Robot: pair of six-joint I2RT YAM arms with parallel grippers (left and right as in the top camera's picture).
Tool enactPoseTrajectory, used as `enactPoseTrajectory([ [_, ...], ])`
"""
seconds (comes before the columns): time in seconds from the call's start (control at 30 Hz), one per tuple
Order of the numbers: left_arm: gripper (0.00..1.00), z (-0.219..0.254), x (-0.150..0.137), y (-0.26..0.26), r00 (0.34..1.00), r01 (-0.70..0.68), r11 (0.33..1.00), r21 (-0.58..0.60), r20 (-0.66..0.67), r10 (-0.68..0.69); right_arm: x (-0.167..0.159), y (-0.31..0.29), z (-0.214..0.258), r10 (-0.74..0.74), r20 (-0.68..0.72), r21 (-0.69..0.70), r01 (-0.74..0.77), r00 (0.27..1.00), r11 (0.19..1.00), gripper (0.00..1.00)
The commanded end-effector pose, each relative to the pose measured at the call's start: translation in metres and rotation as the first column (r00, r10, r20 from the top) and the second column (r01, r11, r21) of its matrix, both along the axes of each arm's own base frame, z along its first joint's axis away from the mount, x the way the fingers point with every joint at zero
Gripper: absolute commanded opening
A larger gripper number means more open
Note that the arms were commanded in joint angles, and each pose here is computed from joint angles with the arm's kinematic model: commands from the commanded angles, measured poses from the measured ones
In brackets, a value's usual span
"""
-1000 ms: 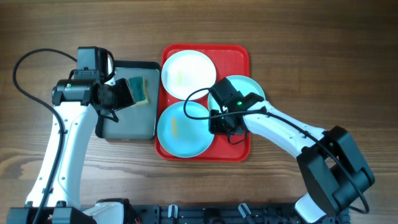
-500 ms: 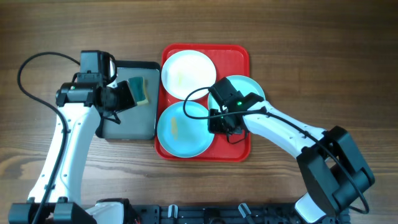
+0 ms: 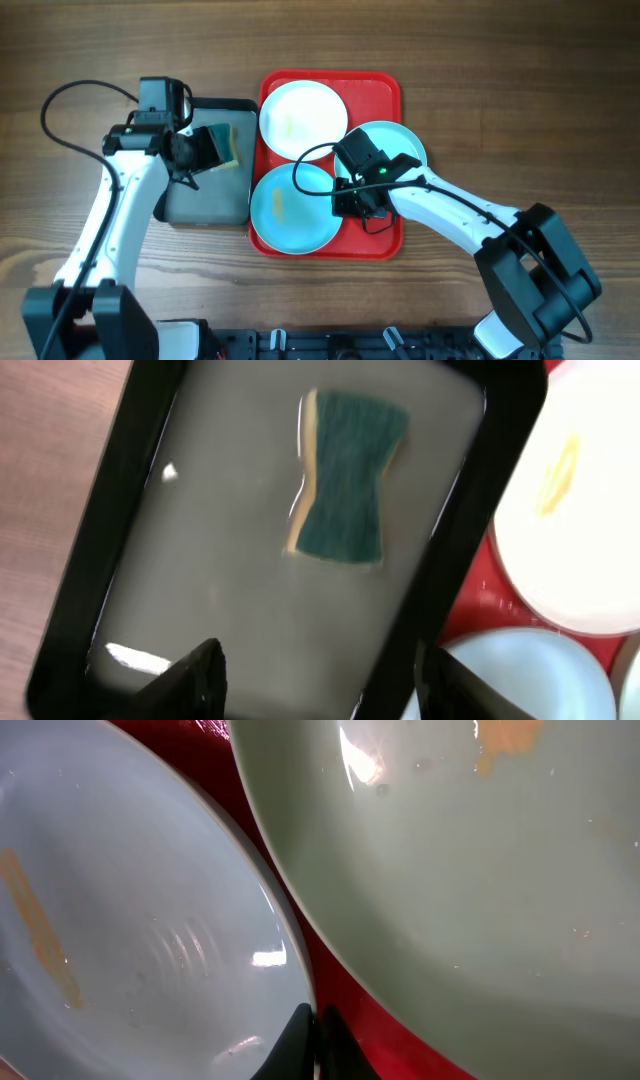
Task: Clean dirty plates on tray and stack at the side
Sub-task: 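Lower the left gripper and grasp the green sponge in the black tray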
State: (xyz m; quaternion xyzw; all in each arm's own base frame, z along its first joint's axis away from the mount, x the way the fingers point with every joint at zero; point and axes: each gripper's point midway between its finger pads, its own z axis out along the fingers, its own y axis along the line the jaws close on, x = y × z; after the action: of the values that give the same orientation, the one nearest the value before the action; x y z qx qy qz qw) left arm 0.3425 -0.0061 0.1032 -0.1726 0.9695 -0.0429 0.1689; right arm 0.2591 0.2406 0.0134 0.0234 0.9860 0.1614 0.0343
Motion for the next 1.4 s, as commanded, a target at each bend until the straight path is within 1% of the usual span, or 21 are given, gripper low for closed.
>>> enactPoseTrajectory([
  [0.0, 0.65, -0.016, 0.014, 0.004, 1.0, -0.008, 1.0, 0.017, 0.007, 0.008, -0.005, 0.003, -0.006, -0.004, -0.021, 0.002, 0.004, 1.0, 1.0, 0.04],
  [0.03, 0.66, -0.019, 0.019, 0.005, 1.0, -0.008, 1.0, 0.017, 0.015, 0.008, -0.005, 0.003, -0.006, -0.003, -0.02, 0.002, 0.003, 1.0, 1.0, 0.04],
  [0.23, 0.65, -0.042, 0.041, 0.004, 0.999, -0.007, 1.0, 0.017, 0.034, 0.007, -0.005, 0.003, -0.006, -0.004, -0.02, 0.002, 0.004, 1.0, 1.0, 0.04],
  [0.47, 0.59, -0.072, 0.053, 0.003, 1.0, -0.005, 1.0, 0.016, 0.015, 0.005, -0.004, 0.004, -0.006, -0.003, -0.017, 0.005, 0.003, 1.0, 1.0, 0.04],
  [0.53, 0.54, -0.079, 0.054, 0.001, 1.0, 0.027, 1.0, 0.014, 0.008, -0.027, -0.004, 0.004, -0.005, -0.004, -0.015, 0.006, 0.004, 1.0, 1.0, 0.04],
  [0.57, 0.54, -0.08, 0.054, -0.002, 0.998, 0.057, 0.998, 0.005, 0.006, -0.057, -0.004, 0.004, -0.005, -0.004, -0.016, 0.006, 0.004, 1.0, 1.0, 0.05],
  [0.63, 0.57, -0.081, 0.054, -0.006, 0.995, 0.1, 0.995, -0.005, 0.01, -0.1, -0.003, 0.004, -0.005, -0.004, -0.015, 0.006, 0.004, 1.0, 1.0, 0.04],
  [0.7, 0.57, -0.08, 0.055, -0.006, 0.991, 0.132, 0.991, 0.008, 0.013, -0.132, -0.003, 0.004, -0.005, -0.004, -0.014, 0.007, 0.004, 1.0, 1.0, 0.05],
  [1.07, 0.56, -0.081, 0.054, -0.009, 0.99, 0.141, 0.99, 0.009, 0.013, -0.141, -0.003, 0.004, -0.005, -0.003, -0.012, 0.008, 0.003, 1.0, 1.0, 0.04],
  [1.23, 0.55, -0.09, 0.051, -0.011, 0.989, 0.145, 0.989, 0.011, 0.021, -0.145, -0.003, 0.004, -0.005, -0.002, -0.012, 0.008, 0.002, 1.0, 1.0, 0.04],
  [1.27, 0.54, -0.091, 0.051, -0.011, 0.989, 0.145, 0.989, 0.012, 0.024, -0.145, -0.003, 0.005, -0.005, 0.001, -0.012, 0.009, -0.001, 1.0, 1.0, 0.04],
  [1.3, 0.5, -0.091, 0.052, -0.011, 0.989, 0.145, 0.989, 0.012, 0.028, -0.145, -0.003, 0.005, -0.005, 0.001, -0.012, 0.009, -0.001, 1.0, 1.0, 0.04],
  [1.37, 0.46, -0.091, 0.052, -0.011, 0.99, 0.138, 0.99, 0.008, 0.027, -0.138, -0.003, 0.005, -0.005, 0.004, -0.012, 0.011, -0.004, 1.0, 1.0, 0.04],
])
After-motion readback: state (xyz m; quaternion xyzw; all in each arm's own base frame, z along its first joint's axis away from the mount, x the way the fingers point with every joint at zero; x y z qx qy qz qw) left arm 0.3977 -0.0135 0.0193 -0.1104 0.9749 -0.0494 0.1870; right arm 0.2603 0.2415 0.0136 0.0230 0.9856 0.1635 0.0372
